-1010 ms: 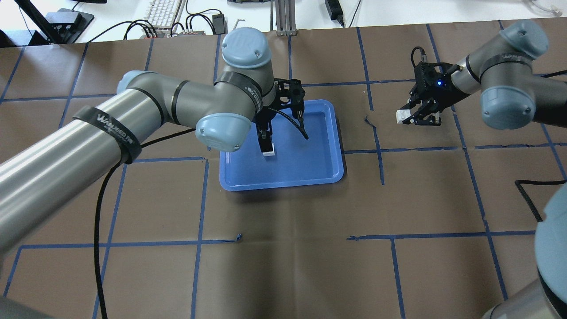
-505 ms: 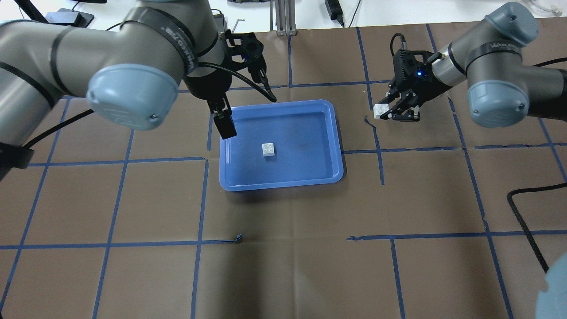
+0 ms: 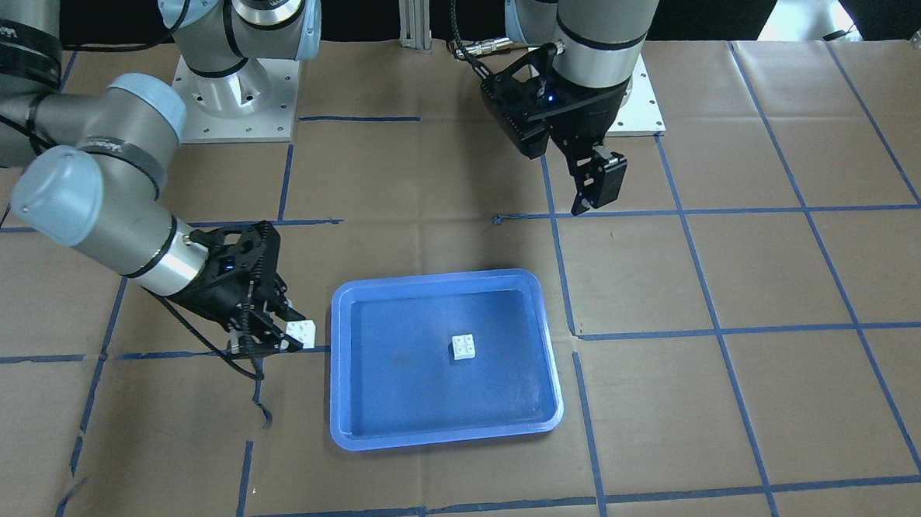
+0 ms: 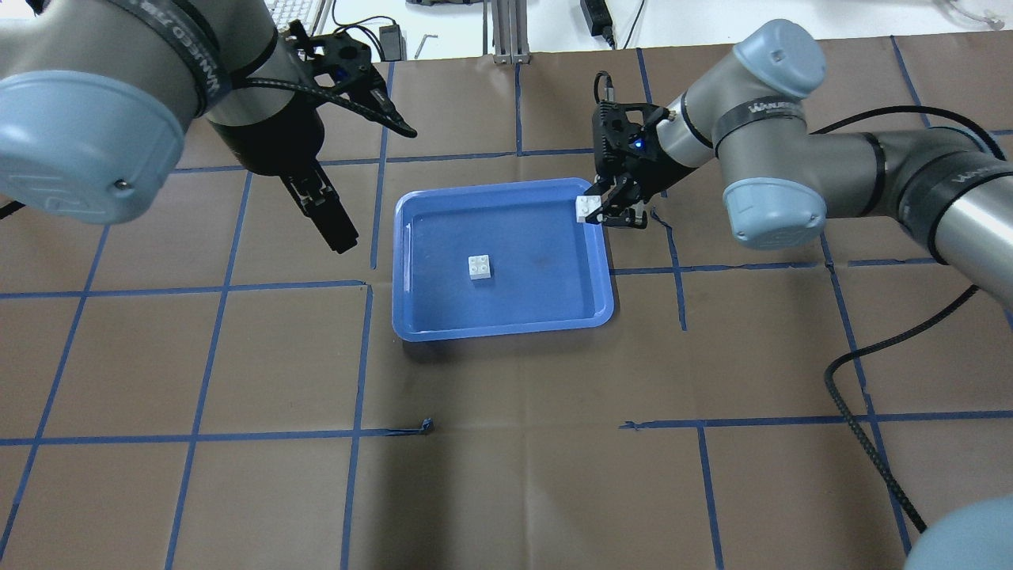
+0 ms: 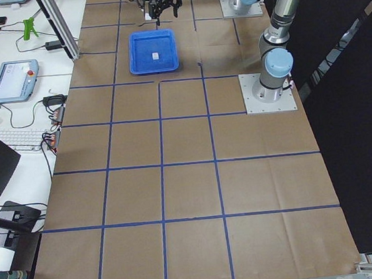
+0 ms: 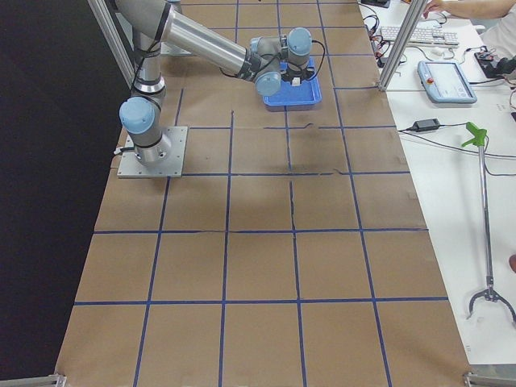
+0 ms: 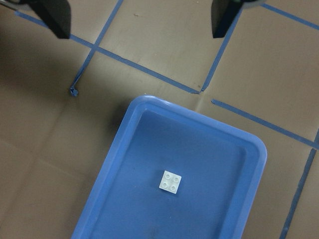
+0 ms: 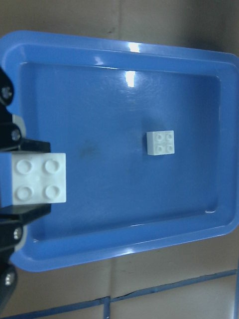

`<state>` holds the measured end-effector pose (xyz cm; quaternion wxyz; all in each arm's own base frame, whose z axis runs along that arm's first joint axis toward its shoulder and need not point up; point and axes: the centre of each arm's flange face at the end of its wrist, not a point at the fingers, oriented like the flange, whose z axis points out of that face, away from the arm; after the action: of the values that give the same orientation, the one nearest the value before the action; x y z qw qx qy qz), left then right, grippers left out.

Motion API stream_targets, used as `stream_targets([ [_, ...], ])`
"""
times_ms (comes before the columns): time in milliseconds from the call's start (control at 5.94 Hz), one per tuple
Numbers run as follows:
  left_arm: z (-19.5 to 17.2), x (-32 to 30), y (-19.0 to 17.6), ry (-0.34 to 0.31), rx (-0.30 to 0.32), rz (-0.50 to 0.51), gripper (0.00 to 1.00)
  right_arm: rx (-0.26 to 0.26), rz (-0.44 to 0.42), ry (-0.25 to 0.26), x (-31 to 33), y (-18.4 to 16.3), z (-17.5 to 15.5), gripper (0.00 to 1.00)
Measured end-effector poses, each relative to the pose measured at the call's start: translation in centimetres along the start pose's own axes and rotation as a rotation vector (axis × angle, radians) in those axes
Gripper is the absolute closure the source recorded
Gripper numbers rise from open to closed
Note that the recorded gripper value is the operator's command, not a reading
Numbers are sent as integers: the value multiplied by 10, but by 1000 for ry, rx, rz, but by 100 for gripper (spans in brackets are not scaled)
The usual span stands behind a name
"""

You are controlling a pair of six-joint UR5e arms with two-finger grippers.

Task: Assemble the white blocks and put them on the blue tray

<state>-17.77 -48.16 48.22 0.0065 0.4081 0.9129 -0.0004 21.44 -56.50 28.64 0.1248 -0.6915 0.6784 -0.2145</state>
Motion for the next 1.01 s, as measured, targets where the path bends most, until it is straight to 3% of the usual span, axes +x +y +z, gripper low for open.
stream_targets([
  [168, -3, -9, 4, -16, 19, -193, 1, 10, 19, 18, -2, -18, 26, 67],
  [673, -18, -9, 10, -31, 59, -604, 1, 26, 34, 16, -12, -35, 100, 67],
  [1010, -25, -8, 12, -29, 66, -753, 1, 27, 31, 16, -14, -31, 124, 67],
])
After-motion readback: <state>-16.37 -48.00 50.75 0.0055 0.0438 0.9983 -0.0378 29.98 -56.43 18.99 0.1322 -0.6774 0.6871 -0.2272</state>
